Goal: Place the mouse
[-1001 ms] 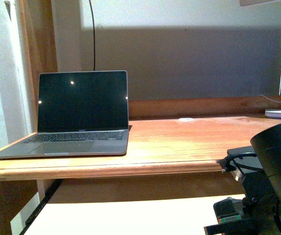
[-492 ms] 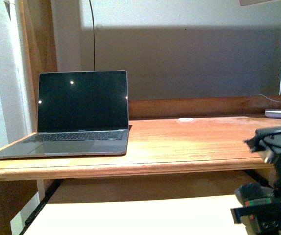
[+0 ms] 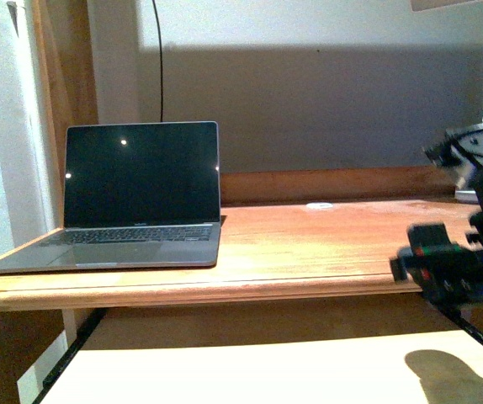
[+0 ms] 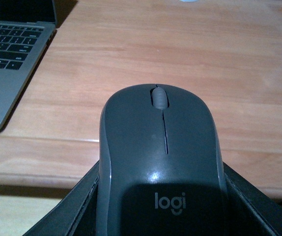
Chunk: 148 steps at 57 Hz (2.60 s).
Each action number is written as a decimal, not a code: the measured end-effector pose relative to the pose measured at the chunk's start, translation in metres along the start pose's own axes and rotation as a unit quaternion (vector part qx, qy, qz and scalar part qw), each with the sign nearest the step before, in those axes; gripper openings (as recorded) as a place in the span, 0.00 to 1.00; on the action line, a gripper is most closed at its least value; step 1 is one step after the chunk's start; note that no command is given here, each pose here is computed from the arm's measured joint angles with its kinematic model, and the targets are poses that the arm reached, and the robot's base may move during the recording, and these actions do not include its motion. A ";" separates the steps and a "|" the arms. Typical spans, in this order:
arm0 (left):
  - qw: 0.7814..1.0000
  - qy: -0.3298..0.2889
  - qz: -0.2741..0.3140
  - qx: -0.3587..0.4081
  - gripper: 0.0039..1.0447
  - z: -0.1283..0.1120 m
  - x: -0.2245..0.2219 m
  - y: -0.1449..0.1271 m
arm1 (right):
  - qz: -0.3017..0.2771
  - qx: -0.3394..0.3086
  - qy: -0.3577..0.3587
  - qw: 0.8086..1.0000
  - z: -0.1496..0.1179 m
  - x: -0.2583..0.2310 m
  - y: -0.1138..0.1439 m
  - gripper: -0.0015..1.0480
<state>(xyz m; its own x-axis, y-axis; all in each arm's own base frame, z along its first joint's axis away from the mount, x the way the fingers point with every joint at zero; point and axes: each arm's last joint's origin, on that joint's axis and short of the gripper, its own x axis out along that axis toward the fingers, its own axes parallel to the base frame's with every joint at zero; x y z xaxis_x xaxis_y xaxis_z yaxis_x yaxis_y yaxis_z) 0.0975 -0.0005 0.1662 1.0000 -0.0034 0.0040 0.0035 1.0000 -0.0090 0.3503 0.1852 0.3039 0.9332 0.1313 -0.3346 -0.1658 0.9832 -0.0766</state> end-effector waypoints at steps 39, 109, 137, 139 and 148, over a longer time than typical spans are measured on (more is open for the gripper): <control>1.000 0.000 0.000 0.000 0.93 0.000 0.000 0.000 | -0.010 -0.084 0.015 0.996 0.002 0.085 0.102 0.53; 1.000 0.000 0.000 0.000 0.93 0.000 0.000 0.000 | -0.036 -0.099 0.023 0.994 -0.004 0.121 0.096 0.99; 1.000 0.000 0.000 0.000 0.93 0.000 0.000 0.000 | 0.157 -0.020 -0.097 0.983 -0.023 -0.001 -0.035 0.99; 1.000 0.000 0.000 0.000 0.93 0.000 0.000 0.000 | 0.167 -0.022 -0.091 0.982 -0.034 -0.008 -0.044 0.99; 1.000 0.000 0.000 0.000 0.93 0.000 0.000 0.000 | 0.203 -0.024 -0.066 0.977 -0.086 -0.037 -0.085 0.99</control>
<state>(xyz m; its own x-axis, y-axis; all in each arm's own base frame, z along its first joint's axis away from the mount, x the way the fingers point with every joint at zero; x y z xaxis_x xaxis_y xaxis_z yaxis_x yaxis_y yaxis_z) 0.0975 -0.0005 0.1662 1.0000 -0.0034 0.0040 0.0035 1.0000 -0.0090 0.3020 0.0862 0.2423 0.8196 0.5275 -0.2234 -0.5426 0.8399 -0.0076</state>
